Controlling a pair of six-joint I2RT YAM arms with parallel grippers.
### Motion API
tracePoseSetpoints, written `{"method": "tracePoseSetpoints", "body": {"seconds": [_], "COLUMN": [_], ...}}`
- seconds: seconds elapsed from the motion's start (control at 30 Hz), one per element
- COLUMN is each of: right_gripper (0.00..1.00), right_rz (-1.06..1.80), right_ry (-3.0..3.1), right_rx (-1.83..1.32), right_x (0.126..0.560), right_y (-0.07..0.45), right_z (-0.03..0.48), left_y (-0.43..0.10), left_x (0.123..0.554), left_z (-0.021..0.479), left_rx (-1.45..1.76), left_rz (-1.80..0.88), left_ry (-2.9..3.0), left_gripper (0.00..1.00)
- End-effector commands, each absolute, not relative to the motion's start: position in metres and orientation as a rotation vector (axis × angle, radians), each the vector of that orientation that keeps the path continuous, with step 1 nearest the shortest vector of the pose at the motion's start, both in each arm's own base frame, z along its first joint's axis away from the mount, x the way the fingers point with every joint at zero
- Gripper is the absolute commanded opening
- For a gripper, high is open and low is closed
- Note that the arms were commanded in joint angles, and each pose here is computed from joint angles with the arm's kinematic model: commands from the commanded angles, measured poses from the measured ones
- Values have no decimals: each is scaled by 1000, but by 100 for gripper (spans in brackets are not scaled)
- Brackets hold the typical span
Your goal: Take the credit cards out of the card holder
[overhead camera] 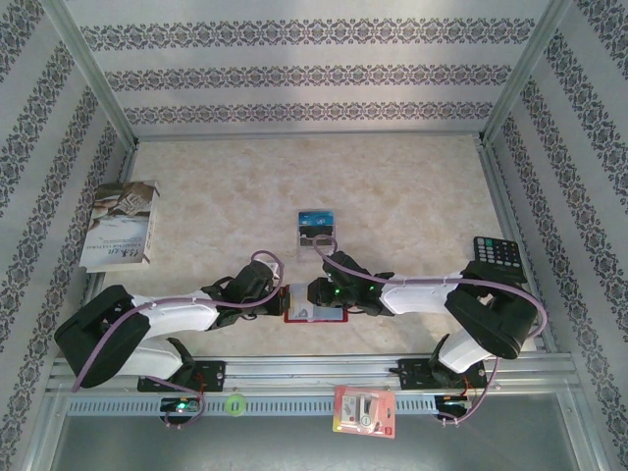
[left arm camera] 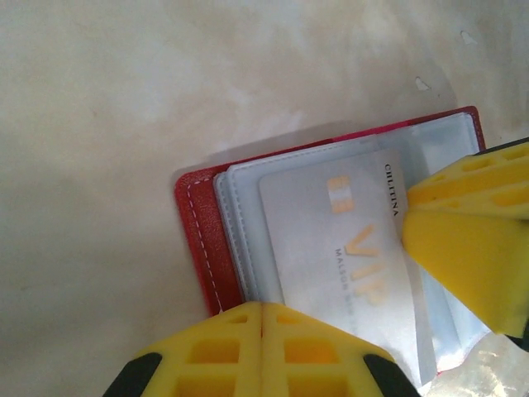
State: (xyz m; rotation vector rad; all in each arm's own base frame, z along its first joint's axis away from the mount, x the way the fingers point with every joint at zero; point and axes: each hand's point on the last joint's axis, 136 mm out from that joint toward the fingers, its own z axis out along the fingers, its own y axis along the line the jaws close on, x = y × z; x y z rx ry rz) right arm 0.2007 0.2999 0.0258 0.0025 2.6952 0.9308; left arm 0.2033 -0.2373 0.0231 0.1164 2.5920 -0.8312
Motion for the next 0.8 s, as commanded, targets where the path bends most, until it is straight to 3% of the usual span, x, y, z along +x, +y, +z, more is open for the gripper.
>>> {"method": "tracePoseSetpoints", "body": {"seconds": [0.0, 0.13, 0.33, 0.77], "right_gripper": [22, 18, 0, 0], "right_rz": [944, 984, 960, 860], "right_ry": [2711, 2714, 2676, 2617], "right_rx": [47, 53, 84, 104], "right_x": [199, 199, 201, 197], "right_y": [297, 302, 292, 259], "right_z": [18, 18, 21, 32], "left_y": [-221, -221, -222, -225], "left_x": [192, 192, 193, 194], "left_z": [-2, -2, 0, 4], "left_rx": [75, 74, 67, 79], "left_rz": [-762, -765, -771, -778], "left_ry": [2684, 2685, 2681, 2675], "left_gripper": [4, 3, 2, 0]}}
